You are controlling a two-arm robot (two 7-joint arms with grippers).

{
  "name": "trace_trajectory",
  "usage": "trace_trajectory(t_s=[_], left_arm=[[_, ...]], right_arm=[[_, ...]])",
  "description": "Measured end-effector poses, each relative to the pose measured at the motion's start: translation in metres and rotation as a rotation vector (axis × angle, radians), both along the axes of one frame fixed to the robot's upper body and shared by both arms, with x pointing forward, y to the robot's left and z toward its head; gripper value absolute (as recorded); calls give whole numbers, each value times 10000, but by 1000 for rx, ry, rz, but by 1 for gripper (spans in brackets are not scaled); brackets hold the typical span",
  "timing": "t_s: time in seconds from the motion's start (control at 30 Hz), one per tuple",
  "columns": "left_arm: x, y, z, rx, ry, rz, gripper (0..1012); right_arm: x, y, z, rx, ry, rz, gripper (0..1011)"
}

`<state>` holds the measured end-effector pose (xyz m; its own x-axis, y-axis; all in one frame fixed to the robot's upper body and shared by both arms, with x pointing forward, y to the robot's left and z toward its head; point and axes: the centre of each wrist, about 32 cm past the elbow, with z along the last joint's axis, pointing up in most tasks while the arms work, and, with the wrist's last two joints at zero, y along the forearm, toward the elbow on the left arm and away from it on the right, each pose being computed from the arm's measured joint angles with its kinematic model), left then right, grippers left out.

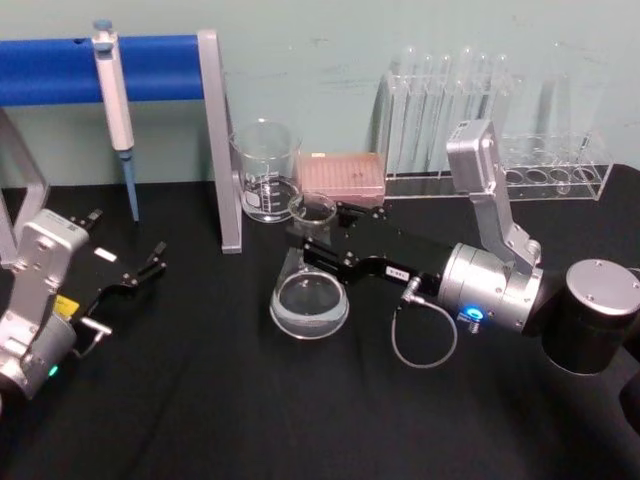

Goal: Grasp the erlenmeyer flask with one hand, shake it three times, then place it back.

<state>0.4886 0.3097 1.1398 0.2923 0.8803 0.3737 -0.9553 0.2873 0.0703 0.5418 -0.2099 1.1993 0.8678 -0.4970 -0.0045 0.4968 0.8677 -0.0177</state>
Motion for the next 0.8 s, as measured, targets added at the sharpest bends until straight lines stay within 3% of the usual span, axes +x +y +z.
trace_trajectory(t_s=[0.8], left_arm=[[0,0,0,0,0,0,1001]], right_arm=[[-6,-71,-220,-53,33,44,456]])
